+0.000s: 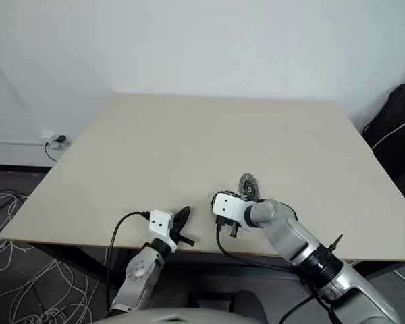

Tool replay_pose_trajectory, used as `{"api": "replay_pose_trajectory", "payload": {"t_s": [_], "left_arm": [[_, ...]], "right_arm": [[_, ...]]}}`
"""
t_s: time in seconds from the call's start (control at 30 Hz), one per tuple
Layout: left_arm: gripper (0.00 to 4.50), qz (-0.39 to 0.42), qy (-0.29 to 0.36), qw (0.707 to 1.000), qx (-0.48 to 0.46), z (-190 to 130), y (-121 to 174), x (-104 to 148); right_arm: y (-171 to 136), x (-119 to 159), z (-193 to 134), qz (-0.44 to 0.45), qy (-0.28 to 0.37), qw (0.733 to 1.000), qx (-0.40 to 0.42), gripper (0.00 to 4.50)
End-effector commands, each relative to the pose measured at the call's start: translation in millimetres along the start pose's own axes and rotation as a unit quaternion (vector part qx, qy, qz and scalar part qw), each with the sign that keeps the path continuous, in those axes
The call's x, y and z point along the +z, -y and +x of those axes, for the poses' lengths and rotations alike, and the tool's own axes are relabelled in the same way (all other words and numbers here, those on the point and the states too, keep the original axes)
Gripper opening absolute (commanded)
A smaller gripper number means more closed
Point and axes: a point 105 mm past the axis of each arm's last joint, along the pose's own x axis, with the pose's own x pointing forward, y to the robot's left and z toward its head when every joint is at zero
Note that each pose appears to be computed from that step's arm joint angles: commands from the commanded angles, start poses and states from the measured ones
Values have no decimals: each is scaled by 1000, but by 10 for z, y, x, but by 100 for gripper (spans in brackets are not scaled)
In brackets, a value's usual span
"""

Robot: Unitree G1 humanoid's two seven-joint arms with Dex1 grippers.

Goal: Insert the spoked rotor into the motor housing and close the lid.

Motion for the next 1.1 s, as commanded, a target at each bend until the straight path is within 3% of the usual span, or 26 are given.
{"api": "replay_pose_trajectory", "payload": {"t_s": [0.03,0.2,0.4,0.6,0.77,1.07,1.1], "left_arm": [[0,3,29,1000,0,47,3,144],[0,3,29,1000,-1,50,6,144],[0,1,28,1000,-1,48,13,137],[0,0,27,1000,-2,45,25,125],[0,0,26,1000,-4,43,31,121],[0,2,27,1000,-1,40,7,132],[0,2,27,1000,0,39,3,131]], "right_arm": [[108,-49,-37,4,-10,1000,-23,9],[119,-56,-47,22,-8,999,-28,9],[8,44,-90,154,23,988,-9,9],[-176,248,-92,232,51,971,19,9],[-237,398,-87,235,68,969,28,9],[-172,374,-20,217,66,974,8,9],[-159,416,-28,216,77,973,5,44]]}}
